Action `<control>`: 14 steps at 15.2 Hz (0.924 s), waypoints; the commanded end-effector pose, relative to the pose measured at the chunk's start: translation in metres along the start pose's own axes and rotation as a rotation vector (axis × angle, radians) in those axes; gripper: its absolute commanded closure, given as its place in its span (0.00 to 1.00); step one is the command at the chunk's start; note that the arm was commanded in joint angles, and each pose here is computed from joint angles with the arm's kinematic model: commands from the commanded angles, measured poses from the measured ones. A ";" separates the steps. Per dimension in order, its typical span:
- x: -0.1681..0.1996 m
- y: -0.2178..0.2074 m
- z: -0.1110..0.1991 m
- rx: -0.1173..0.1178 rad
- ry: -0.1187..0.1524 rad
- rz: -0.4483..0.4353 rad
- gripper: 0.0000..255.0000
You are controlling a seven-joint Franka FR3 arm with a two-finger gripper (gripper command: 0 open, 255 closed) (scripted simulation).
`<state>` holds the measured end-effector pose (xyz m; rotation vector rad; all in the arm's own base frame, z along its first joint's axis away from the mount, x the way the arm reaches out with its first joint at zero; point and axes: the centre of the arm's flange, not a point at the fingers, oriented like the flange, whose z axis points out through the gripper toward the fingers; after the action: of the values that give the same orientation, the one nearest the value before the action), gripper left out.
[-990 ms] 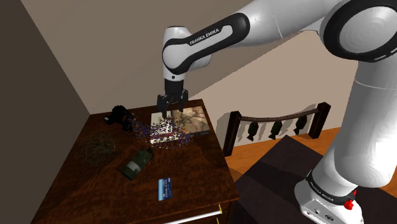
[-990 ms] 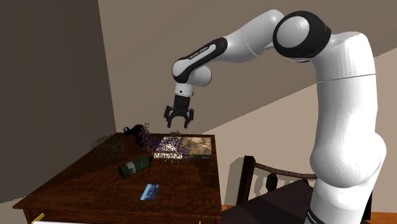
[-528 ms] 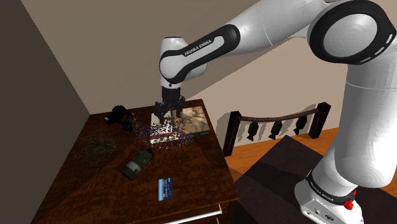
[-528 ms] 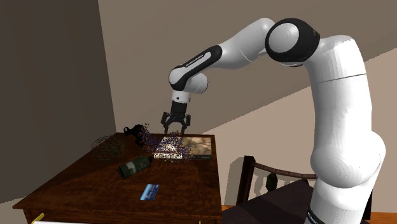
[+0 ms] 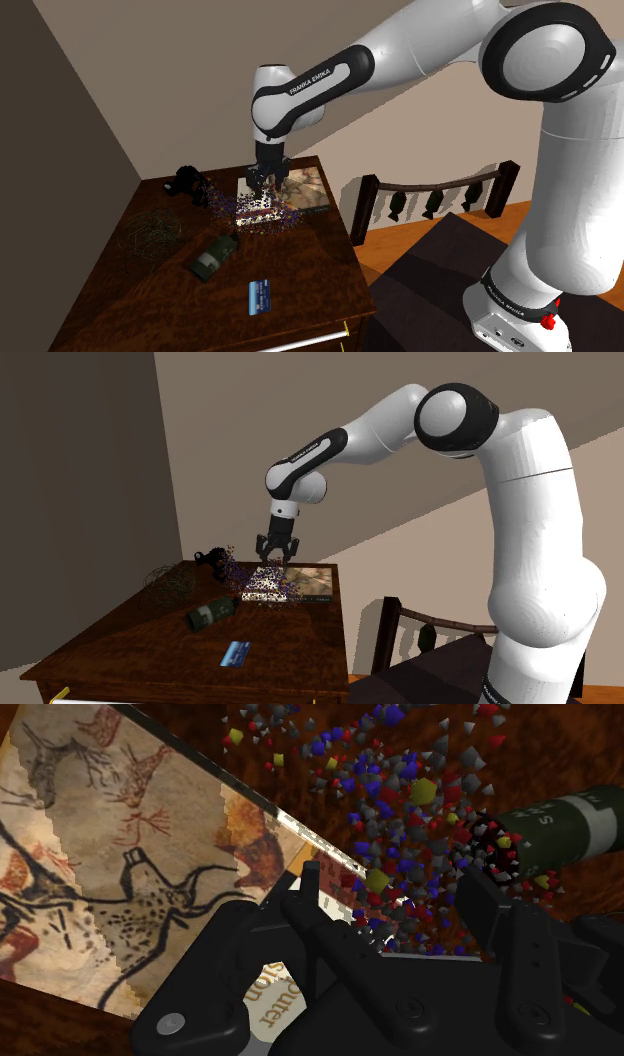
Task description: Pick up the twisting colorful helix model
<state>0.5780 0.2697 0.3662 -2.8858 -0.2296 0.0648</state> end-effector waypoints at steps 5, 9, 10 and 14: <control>0.000 0.000 0.001 0.000 -0.002 0.000 1.00; -0.001 -0.005 -0.020 0.000 -0.002 0.000 1.00; -0.001 -0.006 -0.025 0.000 -0.002 0.000 1.00; -0.001 -0.012 -0.045 0.000 -0.002 0.000 1.00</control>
<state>0.5773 0.2691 0.4057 -2.8868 -0.2299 0.0712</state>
